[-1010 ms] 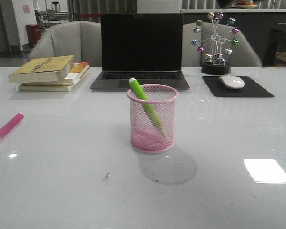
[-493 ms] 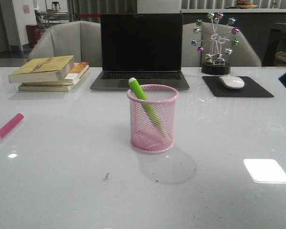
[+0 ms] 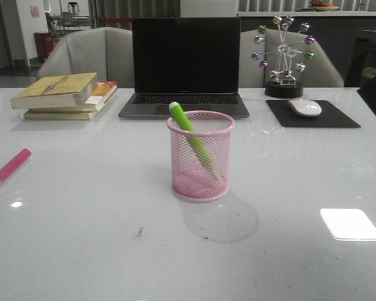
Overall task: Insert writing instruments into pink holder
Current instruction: 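Lower the left gripper onto the pink marker and grasp it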
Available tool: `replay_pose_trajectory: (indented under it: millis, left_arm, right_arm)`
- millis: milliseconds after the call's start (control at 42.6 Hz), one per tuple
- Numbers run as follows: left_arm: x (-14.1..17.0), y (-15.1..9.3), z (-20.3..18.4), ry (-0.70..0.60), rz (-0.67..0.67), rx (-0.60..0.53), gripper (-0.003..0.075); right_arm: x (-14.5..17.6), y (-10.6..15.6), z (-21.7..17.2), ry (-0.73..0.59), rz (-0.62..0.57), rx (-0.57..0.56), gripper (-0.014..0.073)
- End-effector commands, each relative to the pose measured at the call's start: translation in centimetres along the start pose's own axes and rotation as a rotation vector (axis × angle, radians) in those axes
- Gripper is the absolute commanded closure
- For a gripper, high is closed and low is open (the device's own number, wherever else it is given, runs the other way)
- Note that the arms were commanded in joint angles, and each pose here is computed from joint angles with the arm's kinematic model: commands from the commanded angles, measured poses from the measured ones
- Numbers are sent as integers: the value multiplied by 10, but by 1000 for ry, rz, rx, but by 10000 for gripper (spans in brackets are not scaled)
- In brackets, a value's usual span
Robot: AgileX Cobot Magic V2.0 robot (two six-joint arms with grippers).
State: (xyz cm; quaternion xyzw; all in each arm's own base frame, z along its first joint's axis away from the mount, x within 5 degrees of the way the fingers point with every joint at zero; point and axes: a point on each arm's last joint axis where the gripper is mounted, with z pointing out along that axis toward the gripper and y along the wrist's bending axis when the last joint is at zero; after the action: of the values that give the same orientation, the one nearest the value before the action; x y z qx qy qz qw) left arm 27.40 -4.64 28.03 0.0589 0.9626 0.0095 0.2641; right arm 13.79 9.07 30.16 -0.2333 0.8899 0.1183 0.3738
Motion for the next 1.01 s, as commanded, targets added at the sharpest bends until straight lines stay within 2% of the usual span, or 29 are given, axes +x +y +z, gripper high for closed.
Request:
replay_pose_trajectory:
  millis: [0, 399, 728, 986]
  left_arm:
    - [-30, 3, 11, -36, -20, -11, 244]
    - [-83, 0, 99, 75, -9, -37, 245]
    - [-107, 4, 136, 93, -29, -45, 245]
    - [-108, 13, 154, 122, -63, -45, 245]
  right_arm:
    - [-13, 0, -8, -106, -4, 1, 87]
    - [-13, 0, -8, -106, -4, 1, 87]
    - [-13, 0, -8, -106, -4, 1, 87]
    - [-13, 0, -8, -106, -4, 1, 87]
